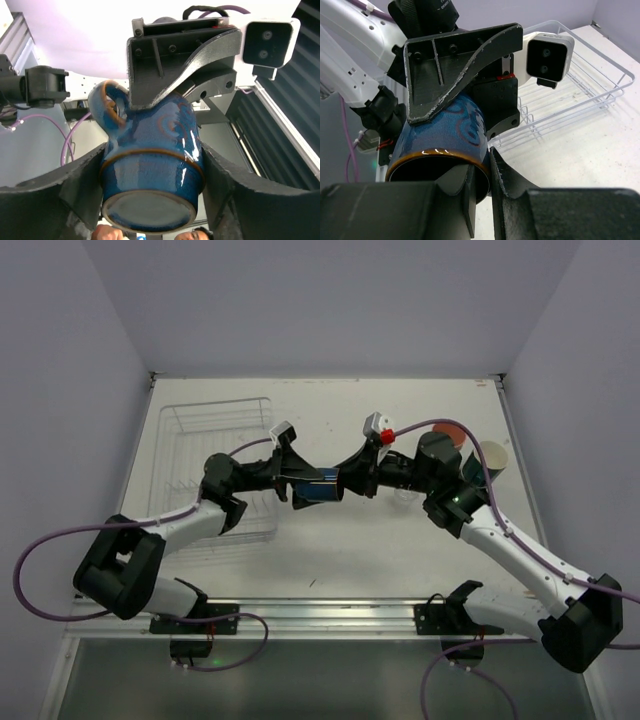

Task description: Unload the cups from the dish rack

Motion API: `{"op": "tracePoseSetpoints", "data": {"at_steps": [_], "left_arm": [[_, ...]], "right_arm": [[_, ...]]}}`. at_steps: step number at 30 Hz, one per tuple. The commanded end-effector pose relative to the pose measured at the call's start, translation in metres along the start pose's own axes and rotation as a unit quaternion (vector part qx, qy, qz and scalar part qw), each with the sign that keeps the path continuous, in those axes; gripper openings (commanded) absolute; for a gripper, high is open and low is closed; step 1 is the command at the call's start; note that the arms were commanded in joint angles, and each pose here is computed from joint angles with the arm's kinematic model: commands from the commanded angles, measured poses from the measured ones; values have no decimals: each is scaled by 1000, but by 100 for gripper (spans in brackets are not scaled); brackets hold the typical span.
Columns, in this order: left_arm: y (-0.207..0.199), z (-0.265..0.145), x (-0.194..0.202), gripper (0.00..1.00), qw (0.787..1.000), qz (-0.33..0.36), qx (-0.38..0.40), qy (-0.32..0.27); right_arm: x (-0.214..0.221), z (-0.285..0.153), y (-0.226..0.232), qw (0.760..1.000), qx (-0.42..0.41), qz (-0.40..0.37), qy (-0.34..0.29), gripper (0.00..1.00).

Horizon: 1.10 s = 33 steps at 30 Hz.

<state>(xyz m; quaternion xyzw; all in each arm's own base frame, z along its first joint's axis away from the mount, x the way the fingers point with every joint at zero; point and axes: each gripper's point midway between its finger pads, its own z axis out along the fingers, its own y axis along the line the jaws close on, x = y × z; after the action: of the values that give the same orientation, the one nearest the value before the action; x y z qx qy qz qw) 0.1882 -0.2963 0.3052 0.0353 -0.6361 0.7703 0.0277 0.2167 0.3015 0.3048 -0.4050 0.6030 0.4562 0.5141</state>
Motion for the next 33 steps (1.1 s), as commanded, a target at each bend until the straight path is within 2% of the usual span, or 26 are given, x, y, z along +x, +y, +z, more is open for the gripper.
{"op": "tracePoseSetpoints", "data": {"at_steps": [1, 2, 3, 9, 13, 14, 15, 17, 18, 20, 21, 22, 24, 25, 27, 28, 31, 33], "left_arm": [[-15, 7, 15, 74, 998, 39, 30, 33], [-14, 7, 14, 94, 998, 38, 29, 33], [-14, 7, 13, 100, 998, 38, 29, 31], [-18, 9, 11, 100, 998, 50, 33, 28], [-6, 8, 3, 100, 998, 63, 6, 17], [-6, 4, -3, 100, 997, 76, 0, 5], [4, 1, -12, 100, 998, 54, -26, -11], [7, -12, -32, 100, 992, 105, -48, -44], [17, -18, -42, 100, 992, 80, -77, -62], [21, -37, -66, 100, 980, 131, -111, -104], [21, -43, -72, 100, 976, 119, -137, -119], [24, -49, -83, 100, 964, 162, -160, -136], [30, -58, -93, 100, 954, 157, -201, -156], [22, -59, -102, 100, 943, 193, -213, -167], [24, -63, -104, 100, 936, 191, -237, -174], [17, -64, -110, 100, 927, 216, -246, -186], [6, -68, -114, 100, 909, 251, -264, -202], [0, -71, -111, 100, 902, 265, -270, -209]], "right_arm": [[-21, 0, 36, 997, -72, 5, -38, 0], [-21, 0, 36, 997, -71, 6, -37, 0], [-20, 0, 36, 997, -71, 8, -36, 0], [-18, -4, 37, 997, -67, 15, -35, 0], [-20, -6, 34, 998, -47, 28, -29, 0], [-21, -7, 34, 998, -43, 31, -25, 0], [-27, -8, 30, 999, -29, 29, -26, 0], [-17, -11, 24, 999, -1, 49, -2, 0], [-19, -14, 15, 998, 30, 52, -4, 0], [-3, -20, 5, 993, 74, 85, 31, 0], [-4, -22, 0, 991, 92, 92, 39, 0], [10, -28, -11, 982, 135, 113, 67, 0], [18, -34, -18, 973, 168, 136, 86, 0], [31, -42, -28, 960, 210, 153, 108, 0], [41, -50, -38, 940, 256, 181, 134, 0], [65, -64, -52, 911, 315, 196, 181, 0], [101, -87, -67, 851, 400, 228, 253, 0], [112, -94, -68, 827, 421, 246, 278, 0]]}}
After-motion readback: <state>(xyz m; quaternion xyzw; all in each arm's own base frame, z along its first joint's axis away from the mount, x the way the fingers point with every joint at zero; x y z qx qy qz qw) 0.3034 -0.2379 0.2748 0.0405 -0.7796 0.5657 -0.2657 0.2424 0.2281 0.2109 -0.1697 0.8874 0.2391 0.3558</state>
